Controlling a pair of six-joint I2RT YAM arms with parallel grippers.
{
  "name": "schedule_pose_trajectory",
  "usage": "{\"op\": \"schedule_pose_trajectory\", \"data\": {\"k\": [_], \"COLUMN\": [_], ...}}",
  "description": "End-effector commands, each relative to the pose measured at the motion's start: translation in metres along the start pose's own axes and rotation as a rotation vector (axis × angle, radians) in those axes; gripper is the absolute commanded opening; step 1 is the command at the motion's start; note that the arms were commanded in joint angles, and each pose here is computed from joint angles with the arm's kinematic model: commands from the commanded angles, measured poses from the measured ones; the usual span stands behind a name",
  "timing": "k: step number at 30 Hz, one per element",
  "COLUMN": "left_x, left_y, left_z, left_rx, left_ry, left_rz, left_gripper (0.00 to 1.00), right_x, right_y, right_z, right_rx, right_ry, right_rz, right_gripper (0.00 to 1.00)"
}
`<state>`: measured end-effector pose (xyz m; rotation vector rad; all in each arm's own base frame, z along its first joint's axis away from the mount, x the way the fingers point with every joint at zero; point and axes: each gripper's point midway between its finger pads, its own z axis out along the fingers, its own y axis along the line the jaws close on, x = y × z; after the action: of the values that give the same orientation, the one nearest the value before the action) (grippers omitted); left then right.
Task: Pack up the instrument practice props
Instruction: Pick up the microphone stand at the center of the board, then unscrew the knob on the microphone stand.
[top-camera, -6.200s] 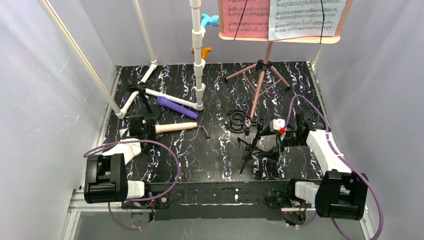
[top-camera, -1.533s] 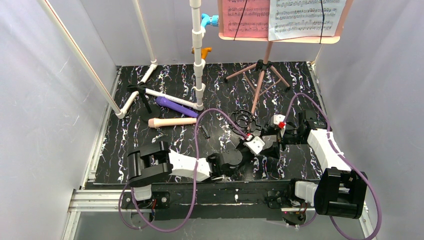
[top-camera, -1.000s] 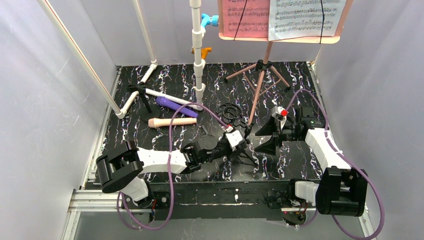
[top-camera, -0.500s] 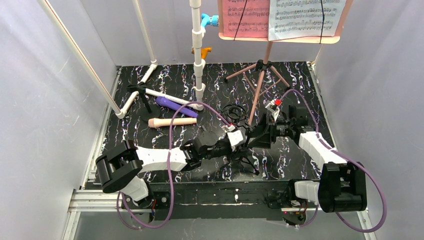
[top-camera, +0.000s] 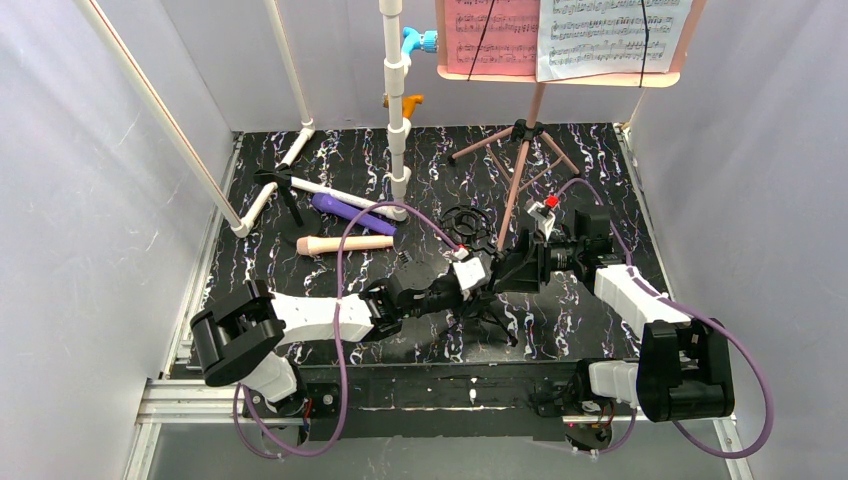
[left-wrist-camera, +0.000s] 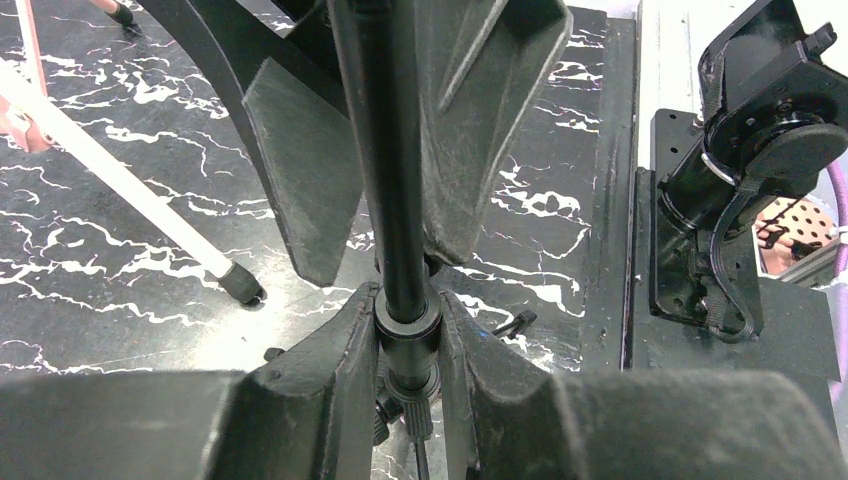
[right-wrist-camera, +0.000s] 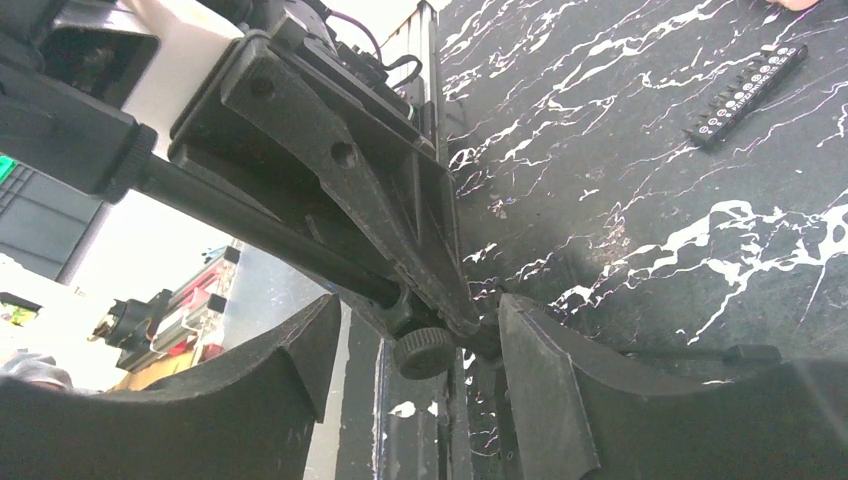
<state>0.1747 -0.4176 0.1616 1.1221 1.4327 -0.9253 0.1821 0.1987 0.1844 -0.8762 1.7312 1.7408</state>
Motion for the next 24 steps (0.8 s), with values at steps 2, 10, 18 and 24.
{"op": "schedule_pose_trajectory", "data": {"k": [2, 10, 18, 24], "left_x": [-0.053, -0.058, -0.06, -0.062], "left_y": [0.009, 0.009, 0.01, 0.012], "left_z": [-0.012, -0.015, -0.017, -0.021], "left_rx": [-0.045, -0.041, -0.037, -0.041], "left_ry": [-0.158, -0.186, -0.203, -0.219], "left_rz": [0.023, 0.003, -0.015, -0.046], "left_gripper": [0.0, 0.0, 0.0, 0.0], "right_x": [0.001, 0.002, 0.004, 0.003], "right_y": [0.006, 0.007, 0.013, 0.014], "right_z": [0.002, 0.004, 0.007, 0.007], "right_rx": [-0.035, -0.045, -0.058, -0.063], "right_ry": [0.006, 0.013, 0.023, 0.026], "right_rz": [-0.013, -0.001, -0.004, -0.011], "right_gripper": [0.68, 0.71, 0.48, 0.45]}}
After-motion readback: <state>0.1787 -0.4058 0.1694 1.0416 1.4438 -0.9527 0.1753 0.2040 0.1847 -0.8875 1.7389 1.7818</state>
